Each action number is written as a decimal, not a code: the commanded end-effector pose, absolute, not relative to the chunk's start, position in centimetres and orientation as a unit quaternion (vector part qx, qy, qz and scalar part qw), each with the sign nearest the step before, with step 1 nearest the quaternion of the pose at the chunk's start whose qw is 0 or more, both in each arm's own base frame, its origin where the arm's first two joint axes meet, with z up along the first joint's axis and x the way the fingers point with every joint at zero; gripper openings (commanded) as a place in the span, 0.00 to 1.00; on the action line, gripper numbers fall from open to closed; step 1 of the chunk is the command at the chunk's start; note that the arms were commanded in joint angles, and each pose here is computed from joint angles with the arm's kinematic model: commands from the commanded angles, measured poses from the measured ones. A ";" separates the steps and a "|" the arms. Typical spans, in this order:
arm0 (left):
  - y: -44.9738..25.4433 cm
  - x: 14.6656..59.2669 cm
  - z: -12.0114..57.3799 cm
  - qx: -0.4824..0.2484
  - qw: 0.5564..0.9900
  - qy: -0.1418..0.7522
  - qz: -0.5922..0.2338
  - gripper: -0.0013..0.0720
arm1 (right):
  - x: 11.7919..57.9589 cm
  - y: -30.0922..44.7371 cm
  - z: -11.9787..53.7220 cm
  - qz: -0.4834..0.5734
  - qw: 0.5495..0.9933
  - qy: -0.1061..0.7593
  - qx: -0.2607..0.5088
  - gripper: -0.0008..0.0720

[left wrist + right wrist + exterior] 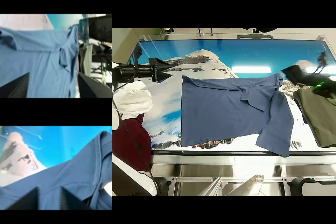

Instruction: Fold the shirts.

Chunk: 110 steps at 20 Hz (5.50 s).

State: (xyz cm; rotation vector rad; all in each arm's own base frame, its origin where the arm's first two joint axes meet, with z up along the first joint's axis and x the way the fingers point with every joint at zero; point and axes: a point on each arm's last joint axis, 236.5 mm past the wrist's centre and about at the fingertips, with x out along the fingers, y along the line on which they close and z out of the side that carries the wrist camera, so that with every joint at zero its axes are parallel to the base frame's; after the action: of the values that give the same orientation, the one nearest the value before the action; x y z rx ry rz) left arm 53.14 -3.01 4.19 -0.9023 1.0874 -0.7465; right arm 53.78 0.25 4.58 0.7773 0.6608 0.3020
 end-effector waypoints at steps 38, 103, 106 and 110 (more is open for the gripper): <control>-11.9 26.8 -9.1 -0.244 0.667 0.680 -0.184 0.06 | 38.5 -4.7 -1.4 0.127 0.794 0.504 0.316 0.40; -4.2 47.0 12.0 -0.490 0.734 0.267 -0.388 0.06 | 48.8 5.9 15.9 0.289 0.870 0.252 0.310 0.03; -4.7 50.3 2.6 -0.507 0.695 0.338 -0.380 0.04 | 53.3 6.0 5.6 0.256 0.841 0.294 0.375 0.03; -4.2 54.0 -2.2 -0.519 0.679 0.352 -0.383 0.03 | 56.4 5.3 -0.7 0.236 0.807 0.283 0.461 0.03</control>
State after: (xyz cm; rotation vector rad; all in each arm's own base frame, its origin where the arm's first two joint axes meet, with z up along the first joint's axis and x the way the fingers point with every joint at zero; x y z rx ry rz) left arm 52.08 -4.01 3.06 -1.1551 0.7180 -0.8746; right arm 54.29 5.52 4.73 0.8674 0.6043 0.5448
